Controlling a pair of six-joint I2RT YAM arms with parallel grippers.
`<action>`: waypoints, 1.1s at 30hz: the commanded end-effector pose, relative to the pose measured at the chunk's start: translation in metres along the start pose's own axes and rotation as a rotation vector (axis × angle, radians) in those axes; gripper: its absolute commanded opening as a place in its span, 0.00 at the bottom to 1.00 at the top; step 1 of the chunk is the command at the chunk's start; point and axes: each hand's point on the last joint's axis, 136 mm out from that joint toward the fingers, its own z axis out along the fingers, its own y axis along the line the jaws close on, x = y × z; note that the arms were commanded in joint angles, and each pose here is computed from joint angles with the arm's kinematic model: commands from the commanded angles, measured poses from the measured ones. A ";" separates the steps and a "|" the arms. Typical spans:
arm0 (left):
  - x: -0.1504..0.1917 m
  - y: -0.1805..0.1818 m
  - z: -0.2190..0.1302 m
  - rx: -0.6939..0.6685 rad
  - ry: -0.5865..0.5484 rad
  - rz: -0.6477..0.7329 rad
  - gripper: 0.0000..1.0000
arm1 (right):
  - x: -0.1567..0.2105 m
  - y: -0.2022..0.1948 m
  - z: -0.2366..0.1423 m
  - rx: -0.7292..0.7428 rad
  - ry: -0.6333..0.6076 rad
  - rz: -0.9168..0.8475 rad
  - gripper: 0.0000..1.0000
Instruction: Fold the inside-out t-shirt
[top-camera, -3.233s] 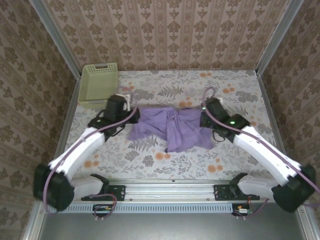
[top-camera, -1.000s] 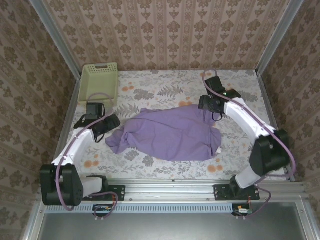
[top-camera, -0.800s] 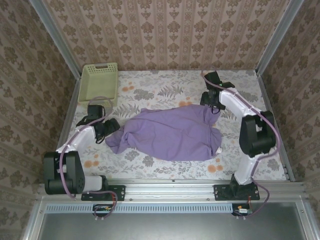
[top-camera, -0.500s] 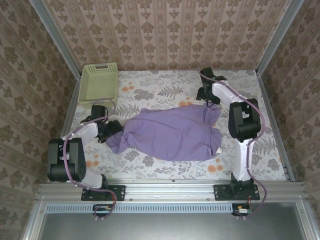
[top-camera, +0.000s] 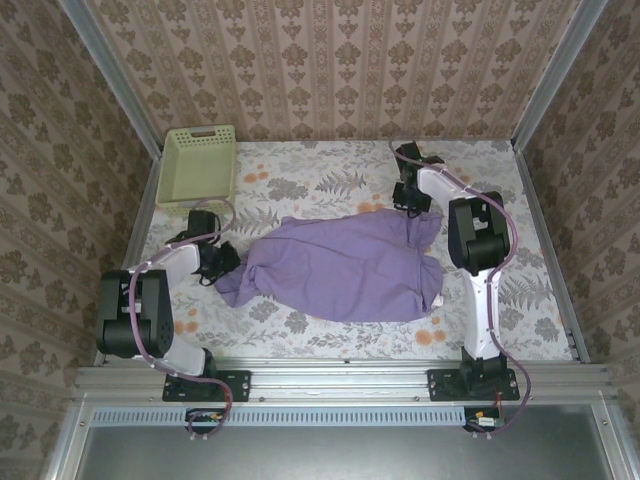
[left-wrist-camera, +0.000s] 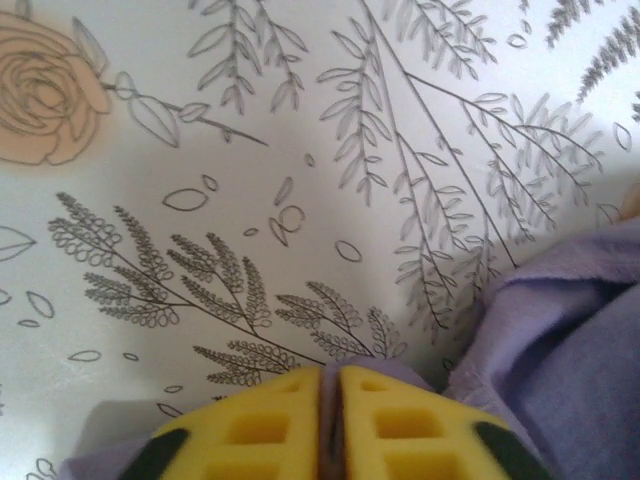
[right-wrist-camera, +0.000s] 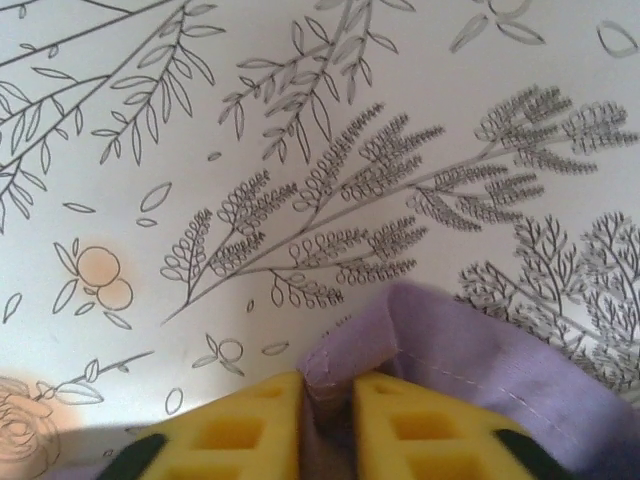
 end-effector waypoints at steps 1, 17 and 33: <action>-0.020 -0.028 -0.028 0.096 -0.071 0.032 0.09 | -0.004 -0.006 -0.035 -0.020 -0.058 -0.012 0.12; -0.081 -0.069 -0.274 0.253 -0.748 0.105 0.00 | -0.016 -0.096 -0.303 -0.104 -0.635 0.131 0.00; -0.020 -0.007 -0.176 0.121 -0.472 -0.037 0.00 | 0.139 -0.133 -0.189 -0.195 -0.318 0.368 0.00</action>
